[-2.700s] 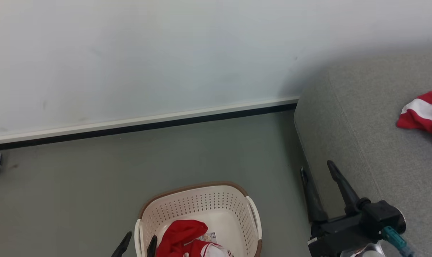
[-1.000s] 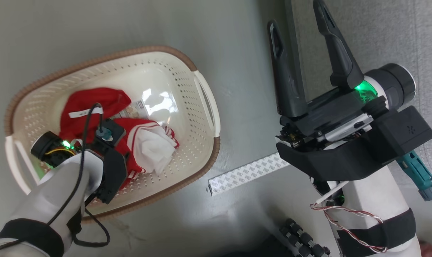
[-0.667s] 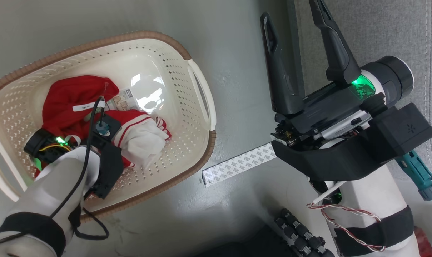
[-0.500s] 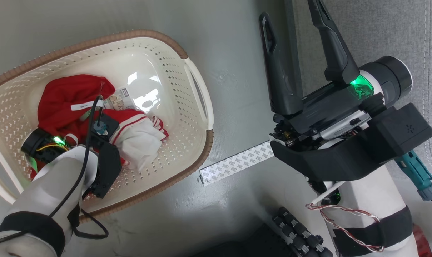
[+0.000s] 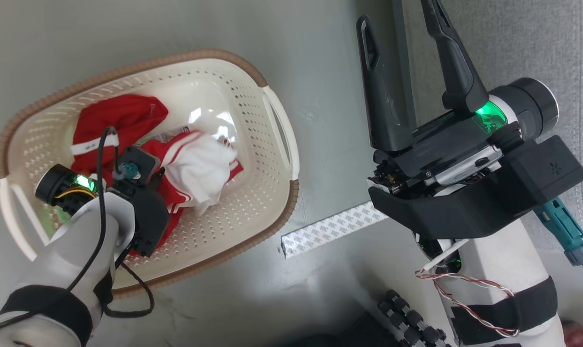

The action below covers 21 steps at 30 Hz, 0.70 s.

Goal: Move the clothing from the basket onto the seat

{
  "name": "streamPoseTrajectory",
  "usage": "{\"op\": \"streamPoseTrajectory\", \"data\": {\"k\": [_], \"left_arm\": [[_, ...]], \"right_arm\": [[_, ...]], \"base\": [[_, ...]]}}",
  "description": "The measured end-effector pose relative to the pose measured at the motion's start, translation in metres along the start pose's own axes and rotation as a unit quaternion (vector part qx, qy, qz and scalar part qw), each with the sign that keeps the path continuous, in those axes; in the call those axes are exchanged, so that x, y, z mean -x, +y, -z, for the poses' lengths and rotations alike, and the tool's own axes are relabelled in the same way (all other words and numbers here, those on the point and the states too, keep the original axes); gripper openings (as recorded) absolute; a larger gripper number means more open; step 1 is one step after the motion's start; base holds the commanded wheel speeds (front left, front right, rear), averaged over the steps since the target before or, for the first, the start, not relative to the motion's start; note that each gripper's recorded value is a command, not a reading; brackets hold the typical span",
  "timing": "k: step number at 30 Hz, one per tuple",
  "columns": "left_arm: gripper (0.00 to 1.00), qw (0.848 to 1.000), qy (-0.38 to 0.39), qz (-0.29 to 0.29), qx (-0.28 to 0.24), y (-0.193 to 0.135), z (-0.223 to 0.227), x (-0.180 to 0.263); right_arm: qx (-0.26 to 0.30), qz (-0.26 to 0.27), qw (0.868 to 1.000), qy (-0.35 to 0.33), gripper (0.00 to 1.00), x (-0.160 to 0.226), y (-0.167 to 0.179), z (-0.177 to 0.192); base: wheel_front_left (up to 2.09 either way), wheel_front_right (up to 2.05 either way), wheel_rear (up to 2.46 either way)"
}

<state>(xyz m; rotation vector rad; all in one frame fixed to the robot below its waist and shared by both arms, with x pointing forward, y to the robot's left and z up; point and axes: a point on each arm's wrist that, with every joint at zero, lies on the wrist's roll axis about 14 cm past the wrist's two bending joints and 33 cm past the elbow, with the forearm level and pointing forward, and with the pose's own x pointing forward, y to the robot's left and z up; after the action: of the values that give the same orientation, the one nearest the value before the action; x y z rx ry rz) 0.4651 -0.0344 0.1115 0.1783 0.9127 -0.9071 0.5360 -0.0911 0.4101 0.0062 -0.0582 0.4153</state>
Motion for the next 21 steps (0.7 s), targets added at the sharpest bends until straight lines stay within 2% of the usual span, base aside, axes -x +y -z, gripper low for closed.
{"op": "streamPoseTrajectory", "data": {"k": [4, 11, 21], "left_arm": [[0.00, 0.999, -0.046, -0.014, -0.002, 0.004, -0.016, 0.014], [0.00, 0.993, -0.104, -0.049, 0.022, 0.008, -0.045, 0.046], [0.00, 0.970, -0.223, -0.087, 0.038, -0.007, -0.106, 0.121]], "right_arm": [[0.002, -0.005, 1.000, -0.008, 1.00, 0.000, 0.003, -0.009], [0.008, -0.015, 1.000, -0.020, 1.00, 0.004, 0.010, -0.031], [0.006, -0.012, 1.000, -0.007, 1.00, 0.035, 0.018, -0.052]], "base": [[0.00, 0.00, 0.00], [0.00, 0.00, 0.00], [0.00, 0.00, 0.00]]}}
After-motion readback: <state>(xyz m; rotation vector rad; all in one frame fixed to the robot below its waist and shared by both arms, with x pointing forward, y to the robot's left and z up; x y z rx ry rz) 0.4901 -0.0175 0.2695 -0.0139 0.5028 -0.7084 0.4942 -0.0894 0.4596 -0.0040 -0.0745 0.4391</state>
